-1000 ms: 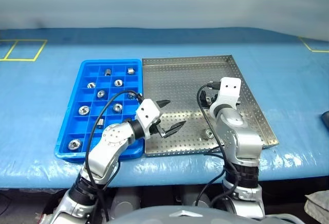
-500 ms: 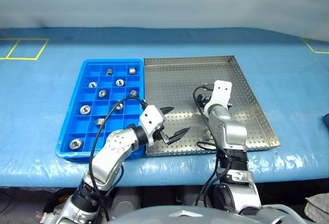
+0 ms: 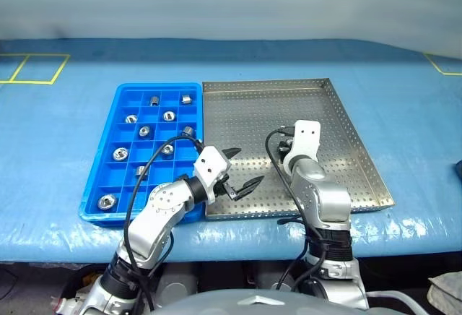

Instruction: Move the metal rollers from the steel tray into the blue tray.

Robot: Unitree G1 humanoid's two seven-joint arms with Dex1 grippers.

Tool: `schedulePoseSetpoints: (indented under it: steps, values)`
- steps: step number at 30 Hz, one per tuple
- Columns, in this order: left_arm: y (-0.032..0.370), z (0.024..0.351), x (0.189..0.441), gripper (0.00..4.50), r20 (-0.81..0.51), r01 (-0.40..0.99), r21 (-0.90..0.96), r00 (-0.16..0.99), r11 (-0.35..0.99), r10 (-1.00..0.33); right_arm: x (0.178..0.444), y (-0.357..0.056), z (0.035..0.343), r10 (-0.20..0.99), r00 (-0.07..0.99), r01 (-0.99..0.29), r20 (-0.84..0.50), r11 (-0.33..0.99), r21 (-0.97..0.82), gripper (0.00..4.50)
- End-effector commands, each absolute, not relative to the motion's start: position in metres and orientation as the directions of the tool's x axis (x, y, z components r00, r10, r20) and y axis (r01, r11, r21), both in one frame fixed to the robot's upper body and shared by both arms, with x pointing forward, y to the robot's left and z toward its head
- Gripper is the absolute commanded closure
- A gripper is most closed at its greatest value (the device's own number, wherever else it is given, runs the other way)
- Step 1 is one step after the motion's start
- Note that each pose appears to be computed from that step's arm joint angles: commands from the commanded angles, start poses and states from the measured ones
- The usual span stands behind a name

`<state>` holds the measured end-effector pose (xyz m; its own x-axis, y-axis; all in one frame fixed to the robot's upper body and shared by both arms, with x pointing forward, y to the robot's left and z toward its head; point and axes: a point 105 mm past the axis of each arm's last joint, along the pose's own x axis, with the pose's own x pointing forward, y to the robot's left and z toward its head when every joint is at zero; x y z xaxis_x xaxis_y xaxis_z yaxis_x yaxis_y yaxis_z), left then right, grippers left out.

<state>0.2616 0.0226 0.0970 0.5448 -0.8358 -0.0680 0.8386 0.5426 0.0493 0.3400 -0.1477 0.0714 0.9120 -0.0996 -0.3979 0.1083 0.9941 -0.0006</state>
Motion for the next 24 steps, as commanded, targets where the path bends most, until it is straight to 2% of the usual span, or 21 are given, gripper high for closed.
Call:
schedulePoseSetpoints:
  steps: [1,9,11,18,24]
  values:
    - [0.027,0.114,0.264,0.0,0.002,0.819,0.081,0.57,0.568,-0.822,0.337,-0.132,0.112,-0.014,0.96,0.007,-0.28,1.0,-0.028,2.71]
    - [0.053,0.122,0.278,0.0,0.026,0.742,0.133,0.66,0.657,-0.751,0.327,-0.089,0.152,0.224,0.956,-0.245,-0.19,0.965,-0.096,2.71]
    - [0.067,0.125,0.281,0.0,0.034,0.707,0.136,0.697,0.694,-0.716,0.327,-0.073,0.158,0.29,0.941,-0.302,-0.177,0.952,-0.049,2.71]
    - [0.103,0.132,0.28,0.0,0.048,0.609,0.164,0.781,0.776,-0.623,0.328,-0.026,0.159,0.427,0.888,-0.438,-0.173,0.899,-0.026,2.71]
    - [0.132,0.132,0.268,0.0,0.037,0.539,0.155,0.834,0.828,-0.55,0.321,0.005,0.157,0.538,0.823,-0.546,-0.183,0.838,0.006,2.71]
